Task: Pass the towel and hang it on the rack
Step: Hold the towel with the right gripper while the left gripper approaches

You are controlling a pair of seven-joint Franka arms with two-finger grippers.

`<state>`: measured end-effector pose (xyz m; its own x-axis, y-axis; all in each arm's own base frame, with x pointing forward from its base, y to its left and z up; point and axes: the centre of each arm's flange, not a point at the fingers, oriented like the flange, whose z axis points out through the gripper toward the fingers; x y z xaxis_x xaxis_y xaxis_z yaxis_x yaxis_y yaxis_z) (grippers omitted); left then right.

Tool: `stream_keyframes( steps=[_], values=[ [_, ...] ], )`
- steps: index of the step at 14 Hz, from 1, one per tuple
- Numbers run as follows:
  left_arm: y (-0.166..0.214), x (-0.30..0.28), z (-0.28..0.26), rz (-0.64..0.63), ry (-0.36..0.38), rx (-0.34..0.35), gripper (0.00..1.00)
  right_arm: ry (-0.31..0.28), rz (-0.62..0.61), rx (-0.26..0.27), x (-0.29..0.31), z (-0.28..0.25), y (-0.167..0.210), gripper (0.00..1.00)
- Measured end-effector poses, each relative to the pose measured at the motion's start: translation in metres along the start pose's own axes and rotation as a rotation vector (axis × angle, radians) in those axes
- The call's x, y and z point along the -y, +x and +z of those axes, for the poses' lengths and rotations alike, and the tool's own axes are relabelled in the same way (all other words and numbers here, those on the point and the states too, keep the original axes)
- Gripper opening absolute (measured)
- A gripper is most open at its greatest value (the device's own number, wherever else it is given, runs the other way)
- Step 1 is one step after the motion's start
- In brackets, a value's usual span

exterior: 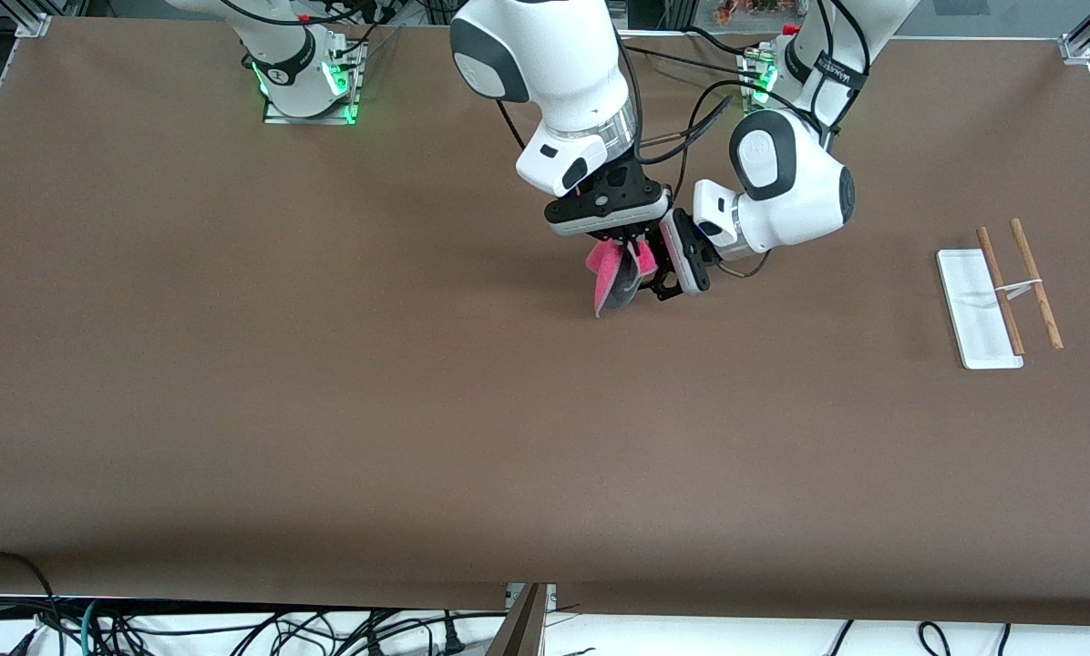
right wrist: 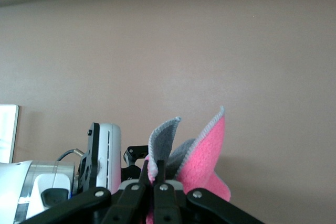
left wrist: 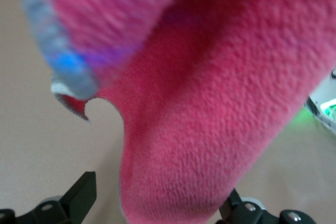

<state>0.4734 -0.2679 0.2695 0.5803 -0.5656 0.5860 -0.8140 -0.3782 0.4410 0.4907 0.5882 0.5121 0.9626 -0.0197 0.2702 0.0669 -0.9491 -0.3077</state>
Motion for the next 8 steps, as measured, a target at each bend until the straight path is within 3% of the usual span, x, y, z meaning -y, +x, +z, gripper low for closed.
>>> stream_keyframes(
  steps=[8],
  values=[
    [0.0042, -0.0009, 0.0058, 0.010, 0.006, -0.022, 1.00, 0.000, 0.000, 0.000, 0.0000, -0.0001, 0.0001, 0.02]
  ],
)
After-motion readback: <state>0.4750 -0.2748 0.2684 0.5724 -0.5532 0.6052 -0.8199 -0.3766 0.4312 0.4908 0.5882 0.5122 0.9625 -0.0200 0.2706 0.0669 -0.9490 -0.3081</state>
